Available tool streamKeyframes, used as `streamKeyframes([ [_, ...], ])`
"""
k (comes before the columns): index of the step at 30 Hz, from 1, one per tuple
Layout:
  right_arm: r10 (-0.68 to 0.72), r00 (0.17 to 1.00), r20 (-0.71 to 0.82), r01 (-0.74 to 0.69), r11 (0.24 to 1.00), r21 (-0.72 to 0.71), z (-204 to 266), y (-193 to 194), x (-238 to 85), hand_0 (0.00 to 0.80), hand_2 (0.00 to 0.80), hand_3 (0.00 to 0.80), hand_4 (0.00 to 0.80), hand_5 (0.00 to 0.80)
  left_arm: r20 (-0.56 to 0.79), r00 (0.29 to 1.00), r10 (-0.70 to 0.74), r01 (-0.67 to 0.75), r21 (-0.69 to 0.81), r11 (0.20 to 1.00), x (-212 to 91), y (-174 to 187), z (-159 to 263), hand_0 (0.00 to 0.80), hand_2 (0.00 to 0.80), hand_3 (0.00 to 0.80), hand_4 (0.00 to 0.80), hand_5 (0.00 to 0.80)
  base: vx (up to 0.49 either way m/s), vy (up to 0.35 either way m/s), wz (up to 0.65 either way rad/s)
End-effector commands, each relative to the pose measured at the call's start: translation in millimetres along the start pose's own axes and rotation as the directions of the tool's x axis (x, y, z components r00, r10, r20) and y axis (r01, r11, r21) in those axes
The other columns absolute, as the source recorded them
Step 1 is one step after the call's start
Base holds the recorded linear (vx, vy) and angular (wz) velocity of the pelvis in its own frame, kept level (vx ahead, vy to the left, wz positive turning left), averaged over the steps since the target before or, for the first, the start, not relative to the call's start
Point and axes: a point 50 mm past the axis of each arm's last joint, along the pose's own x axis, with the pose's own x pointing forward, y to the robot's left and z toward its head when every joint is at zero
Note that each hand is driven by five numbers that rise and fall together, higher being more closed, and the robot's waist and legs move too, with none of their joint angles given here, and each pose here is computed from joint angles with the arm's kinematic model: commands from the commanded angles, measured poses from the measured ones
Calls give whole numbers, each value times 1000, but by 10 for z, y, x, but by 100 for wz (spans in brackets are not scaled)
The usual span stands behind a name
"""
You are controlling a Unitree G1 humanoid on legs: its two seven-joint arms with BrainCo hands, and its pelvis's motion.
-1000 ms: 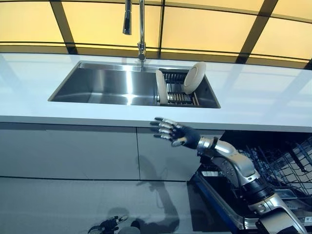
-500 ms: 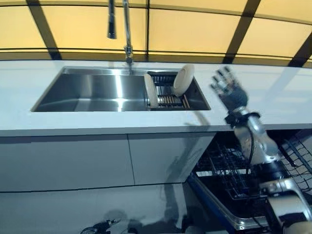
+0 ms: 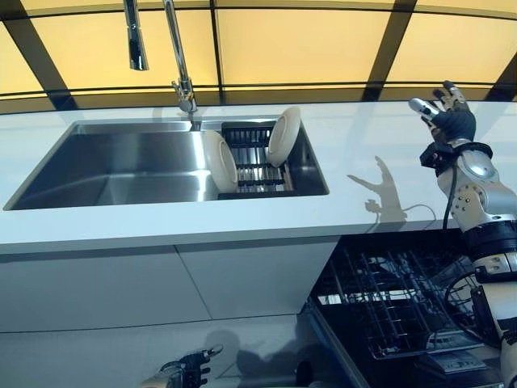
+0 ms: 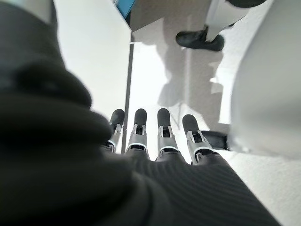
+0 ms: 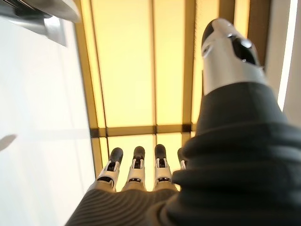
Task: Take plates into dishwasher
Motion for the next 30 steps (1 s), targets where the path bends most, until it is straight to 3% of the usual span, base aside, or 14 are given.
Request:
streamKeyframes([
  [1,-6,997,75,14,994,-104,426,89,143,0,0,0,0,0,1,999,53,-52,163,985,-48,208,158,0,0,0,0,0,54,-23,8],
  [8,33,998,-58,-45,974,-222,501,186,242,0,0,0,0,0,64,998,13,-25,188,982,-44,147,337,0,0,0,0,0,59,-22,4],
  [12,20,996,-88,-37,981,-192,358,332,228,0,0,0,0,0,154,988,11,-44,212,976,37,-227,482,0,0,0,0,0,89,139,-5],
  [17,16,995,-101,-42,966,-257,348,272,205,0,0,0,0,0,157,988,1,-37,225,974,-26,70,543,0,0,0,0,0,127,373,-31],
  [23,23,987,-158,-62,968,-245,287,256,247,0,0,0,0,0,67,996,52,-66,226,972,-47,241,245,0,0,0,0,0,110,213,4],
  [30,-12,988,-152,-29,964,-263,258,147,258,0,0,0,0,0,59,996,67,-77,181,981,-66,291,108,0,0,0,0,0,101,-9,-7],
])
